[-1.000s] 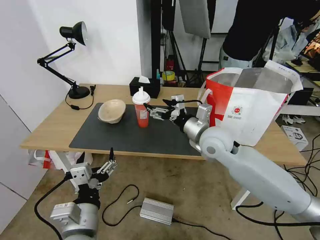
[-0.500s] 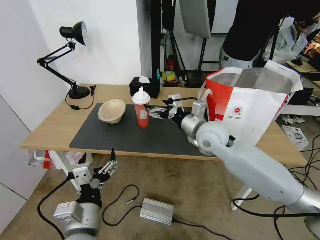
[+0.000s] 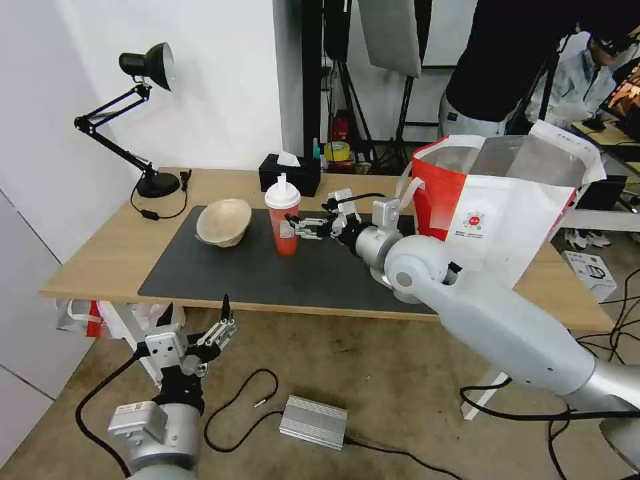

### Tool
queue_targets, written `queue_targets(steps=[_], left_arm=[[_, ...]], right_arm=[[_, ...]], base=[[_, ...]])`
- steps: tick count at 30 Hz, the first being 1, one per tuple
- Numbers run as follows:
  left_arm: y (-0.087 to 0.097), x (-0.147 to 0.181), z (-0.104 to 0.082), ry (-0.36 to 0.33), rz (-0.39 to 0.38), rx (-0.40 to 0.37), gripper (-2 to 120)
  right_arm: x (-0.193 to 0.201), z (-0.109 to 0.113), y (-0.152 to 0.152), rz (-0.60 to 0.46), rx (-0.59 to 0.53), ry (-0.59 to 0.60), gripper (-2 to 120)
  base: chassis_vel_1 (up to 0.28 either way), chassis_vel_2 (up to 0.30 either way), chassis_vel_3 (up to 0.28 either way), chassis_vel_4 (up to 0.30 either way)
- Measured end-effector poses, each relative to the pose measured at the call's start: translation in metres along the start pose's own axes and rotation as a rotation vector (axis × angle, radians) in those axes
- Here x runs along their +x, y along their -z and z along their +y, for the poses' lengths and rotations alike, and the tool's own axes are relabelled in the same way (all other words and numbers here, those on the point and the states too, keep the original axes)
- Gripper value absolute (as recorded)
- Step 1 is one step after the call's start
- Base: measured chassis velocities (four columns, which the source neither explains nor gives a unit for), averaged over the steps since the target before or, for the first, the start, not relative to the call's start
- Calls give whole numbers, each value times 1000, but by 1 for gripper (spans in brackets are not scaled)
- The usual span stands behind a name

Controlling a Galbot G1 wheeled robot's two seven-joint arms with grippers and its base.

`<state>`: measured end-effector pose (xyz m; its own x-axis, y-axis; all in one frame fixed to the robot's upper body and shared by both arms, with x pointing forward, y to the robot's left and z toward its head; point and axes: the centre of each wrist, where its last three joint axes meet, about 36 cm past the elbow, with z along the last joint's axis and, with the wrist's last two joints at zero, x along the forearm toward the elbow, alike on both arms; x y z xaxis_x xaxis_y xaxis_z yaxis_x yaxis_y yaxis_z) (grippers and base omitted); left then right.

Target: Pick up the trash from the table and place it into the takeout bag.

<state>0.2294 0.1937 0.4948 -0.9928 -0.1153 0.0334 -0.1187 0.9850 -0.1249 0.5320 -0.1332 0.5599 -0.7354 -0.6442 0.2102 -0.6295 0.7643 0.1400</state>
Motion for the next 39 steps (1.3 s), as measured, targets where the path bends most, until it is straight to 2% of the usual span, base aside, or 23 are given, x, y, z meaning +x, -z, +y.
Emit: queue_targets(steps=[21,39], left_arm=[[-5,0,-1,-7,3,-5,100],[-5,0,-1,-8,2,-5,100]], right_arm=[[-20,-7,10,40,36,-12,100],[-30,-3,11,75,48,3,100]], base=[[0,0,0,0],[0,0,0,0]])
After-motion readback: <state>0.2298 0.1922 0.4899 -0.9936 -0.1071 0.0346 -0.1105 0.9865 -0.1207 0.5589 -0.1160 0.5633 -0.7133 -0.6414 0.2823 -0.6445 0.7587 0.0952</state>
